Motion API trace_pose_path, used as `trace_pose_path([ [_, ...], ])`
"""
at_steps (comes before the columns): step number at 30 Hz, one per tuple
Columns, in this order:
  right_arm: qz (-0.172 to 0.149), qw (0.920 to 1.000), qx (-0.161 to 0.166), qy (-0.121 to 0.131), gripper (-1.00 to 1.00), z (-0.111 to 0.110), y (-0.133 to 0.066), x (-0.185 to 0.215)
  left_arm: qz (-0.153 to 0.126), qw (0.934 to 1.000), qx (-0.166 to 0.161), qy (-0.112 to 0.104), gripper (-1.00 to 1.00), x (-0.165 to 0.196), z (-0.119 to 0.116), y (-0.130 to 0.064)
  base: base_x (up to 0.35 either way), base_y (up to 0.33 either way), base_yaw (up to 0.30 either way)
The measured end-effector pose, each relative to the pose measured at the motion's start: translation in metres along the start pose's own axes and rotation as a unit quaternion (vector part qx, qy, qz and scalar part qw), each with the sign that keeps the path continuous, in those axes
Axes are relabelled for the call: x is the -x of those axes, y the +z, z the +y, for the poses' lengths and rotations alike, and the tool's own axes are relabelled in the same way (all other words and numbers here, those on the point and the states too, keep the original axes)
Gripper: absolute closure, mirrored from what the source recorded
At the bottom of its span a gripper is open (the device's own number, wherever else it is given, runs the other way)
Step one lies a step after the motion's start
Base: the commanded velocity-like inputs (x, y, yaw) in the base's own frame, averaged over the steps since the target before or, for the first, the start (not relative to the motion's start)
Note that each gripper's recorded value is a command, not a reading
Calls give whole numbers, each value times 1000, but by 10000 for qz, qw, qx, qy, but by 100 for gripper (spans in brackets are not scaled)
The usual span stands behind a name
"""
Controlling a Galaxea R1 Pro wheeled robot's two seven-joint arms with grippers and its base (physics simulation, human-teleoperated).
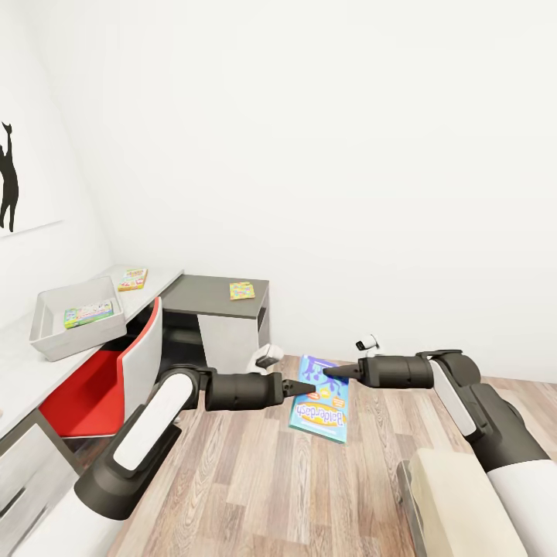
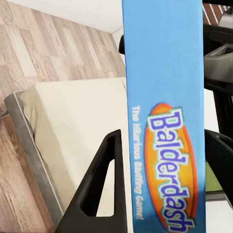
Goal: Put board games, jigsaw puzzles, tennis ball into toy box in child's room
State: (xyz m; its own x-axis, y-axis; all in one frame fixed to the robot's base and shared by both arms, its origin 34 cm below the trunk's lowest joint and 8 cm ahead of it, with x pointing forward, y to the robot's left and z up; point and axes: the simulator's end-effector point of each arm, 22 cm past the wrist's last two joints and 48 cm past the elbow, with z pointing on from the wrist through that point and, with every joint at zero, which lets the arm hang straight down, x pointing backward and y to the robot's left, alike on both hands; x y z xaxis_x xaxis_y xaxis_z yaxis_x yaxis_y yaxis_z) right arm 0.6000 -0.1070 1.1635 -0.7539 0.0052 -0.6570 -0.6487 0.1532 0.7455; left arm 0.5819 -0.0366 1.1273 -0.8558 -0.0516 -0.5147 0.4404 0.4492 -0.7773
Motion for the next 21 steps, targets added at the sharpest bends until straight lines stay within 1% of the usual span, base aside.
trace_pose_path([
  [21, -25, 10000, -4, 8, 100, 0, -1, 1, -1, 10000, 3, 0, 100, 0, 0, 0, 0, 0, 0],
])
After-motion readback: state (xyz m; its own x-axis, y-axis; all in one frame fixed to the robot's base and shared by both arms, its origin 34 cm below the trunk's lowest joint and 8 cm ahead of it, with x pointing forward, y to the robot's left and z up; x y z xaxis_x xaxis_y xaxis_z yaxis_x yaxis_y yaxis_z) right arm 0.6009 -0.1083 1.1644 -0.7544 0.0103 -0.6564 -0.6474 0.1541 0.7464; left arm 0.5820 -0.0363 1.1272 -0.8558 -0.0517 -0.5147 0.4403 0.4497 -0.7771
